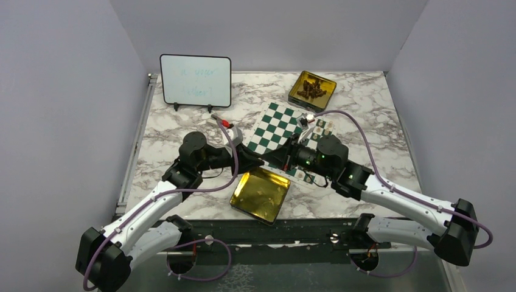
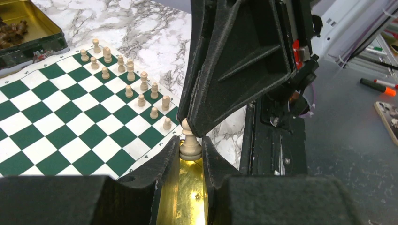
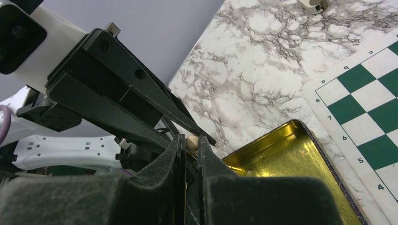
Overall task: Set up the chess pieces on the board
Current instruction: Pick up the chess piece from the storage box, then place the chess piece on the chessboard.
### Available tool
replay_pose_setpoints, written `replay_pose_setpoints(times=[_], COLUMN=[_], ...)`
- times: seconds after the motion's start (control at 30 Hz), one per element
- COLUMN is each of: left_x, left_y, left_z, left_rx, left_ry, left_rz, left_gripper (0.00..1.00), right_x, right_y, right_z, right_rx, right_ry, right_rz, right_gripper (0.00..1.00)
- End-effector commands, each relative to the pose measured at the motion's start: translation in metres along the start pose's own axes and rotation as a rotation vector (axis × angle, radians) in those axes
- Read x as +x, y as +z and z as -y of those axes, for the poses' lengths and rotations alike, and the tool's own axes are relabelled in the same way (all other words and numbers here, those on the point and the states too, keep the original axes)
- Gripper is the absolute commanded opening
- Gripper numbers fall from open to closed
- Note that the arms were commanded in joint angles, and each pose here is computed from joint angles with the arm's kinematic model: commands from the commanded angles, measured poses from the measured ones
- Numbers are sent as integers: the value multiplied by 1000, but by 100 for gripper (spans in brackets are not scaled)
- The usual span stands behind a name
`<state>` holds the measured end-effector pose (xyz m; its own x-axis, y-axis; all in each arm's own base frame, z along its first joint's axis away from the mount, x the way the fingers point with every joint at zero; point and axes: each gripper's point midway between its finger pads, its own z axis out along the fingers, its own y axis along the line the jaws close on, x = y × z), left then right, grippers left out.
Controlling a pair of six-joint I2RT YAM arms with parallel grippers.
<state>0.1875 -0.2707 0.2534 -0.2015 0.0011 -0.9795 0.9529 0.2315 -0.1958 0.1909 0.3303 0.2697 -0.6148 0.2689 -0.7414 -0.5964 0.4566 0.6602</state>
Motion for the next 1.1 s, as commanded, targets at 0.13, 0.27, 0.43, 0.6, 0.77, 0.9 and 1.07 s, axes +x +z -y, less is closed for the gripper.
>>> replay_pose_setpoints(times=[0.13,0.27,0.43,0.6,0.77,0.9,1.07], left_x=[-3,0,1,0,3,11,15], left_y=[-4,-3,-1,-3,-8,-11,-13], left_z=[4,5,3,-2,-7,-5,-18], left_rx=[59,72,68,18,-31,-32,-120], left_ry=[198,196,167,147,136,119,56], left_rz=[2,-11,-15,-12,-24,-47,-59], left_gripper=[13,13,23,53,71,74,99], right_x=[35,39,37,22,-10,-37,-62], right_y=[-23,-28,-25,-18,-22,-36,-48], right_z=[-13,-15,-11,-3,21,53,82], right_rx=[-56,-72,-47,23,194,405,607], right_ry=[-85,-102,-94,-90,-144,-224,-351], right_rz=[-228,-265,-252,-179,-47,49,96], right_gripper=[4,4,2,2,2,2,3])
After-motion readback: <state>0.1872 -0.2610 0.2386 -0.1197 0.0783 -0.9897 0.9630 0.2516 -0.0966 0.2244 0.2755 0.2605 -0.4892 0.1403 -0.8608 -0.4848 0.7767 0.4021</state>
